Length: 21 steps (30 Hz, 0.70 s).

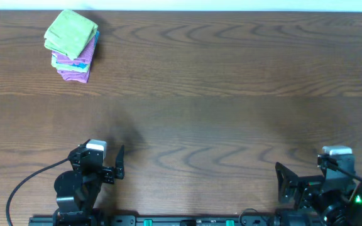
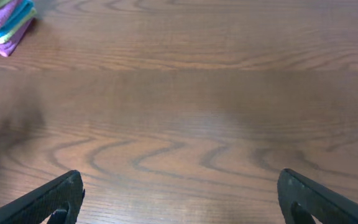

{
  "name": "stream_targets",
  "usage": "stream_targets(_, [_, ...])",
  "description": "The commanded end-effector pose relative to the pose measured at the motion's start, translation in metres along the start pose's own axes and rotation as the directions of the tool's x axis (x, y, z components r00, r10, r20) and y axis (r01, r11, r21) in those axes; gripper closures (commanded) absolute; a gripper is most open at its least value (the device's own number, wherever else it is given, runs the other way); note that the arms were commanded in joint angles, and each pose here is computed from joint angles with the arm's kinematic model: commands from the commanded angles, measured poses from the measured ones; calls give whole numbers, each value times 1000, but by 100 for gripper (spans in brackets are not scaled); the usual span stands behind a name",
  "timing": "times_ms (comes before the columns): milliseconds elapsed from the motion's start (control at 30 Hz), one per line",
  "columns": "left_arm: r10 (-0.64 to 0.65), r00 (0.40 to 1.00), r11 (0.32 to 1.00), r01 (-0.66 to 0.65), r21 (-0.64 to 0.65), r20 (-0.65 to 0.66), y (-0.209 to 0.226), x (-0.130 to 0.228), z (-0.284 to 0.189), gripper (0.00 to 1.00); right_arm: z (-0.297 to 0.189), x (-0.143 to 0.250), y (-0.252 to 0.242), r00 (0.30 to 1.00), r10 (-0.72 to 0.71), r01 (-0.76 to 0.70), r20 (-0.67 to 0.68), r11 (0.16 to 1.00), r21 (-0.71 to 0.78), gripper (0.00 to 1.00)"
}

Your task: Fold the cloth

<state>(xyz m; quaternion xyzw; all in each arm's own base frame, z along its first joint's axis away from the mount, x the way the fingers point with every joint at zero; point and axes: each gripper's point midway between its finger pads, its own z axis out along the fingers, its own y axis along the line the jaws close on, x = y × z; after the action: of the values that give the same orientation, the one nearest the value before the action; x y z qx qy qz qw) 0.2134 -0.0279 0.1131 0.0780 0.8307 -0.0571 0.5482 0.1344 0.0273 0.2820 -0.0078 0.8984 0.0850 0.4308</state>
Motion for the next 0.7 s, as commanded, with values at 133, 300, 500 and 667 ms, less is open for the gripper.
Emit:
stream_targets(133, [-18, 1000, 1000, 18, -16, -3, 3, 5, 3, 5, 0, 0, 2, 1000, -16, 16, 3, 1000, -9, 1])
stream_targets(300, [-18, 1000, 1000, 18, -16, -4, 3, 5, 3, 5, 0, 0, 2, 1000, -16, 16, 3, 1000, -9, 1])
stream_targets(500, [-18, 1000, 1000, 18, -16, -4, 3, 5, 3, 5, 0, 0, 2, 1000, -16, 16, 3, 1000, -9, 1])
stream_targets(667, [-18, 1000, 1000, 18, -16, -4, 3, 5, 3, 5, 0, 0, 2, 1000, -16, 16, 3, 1000, -9, 1])
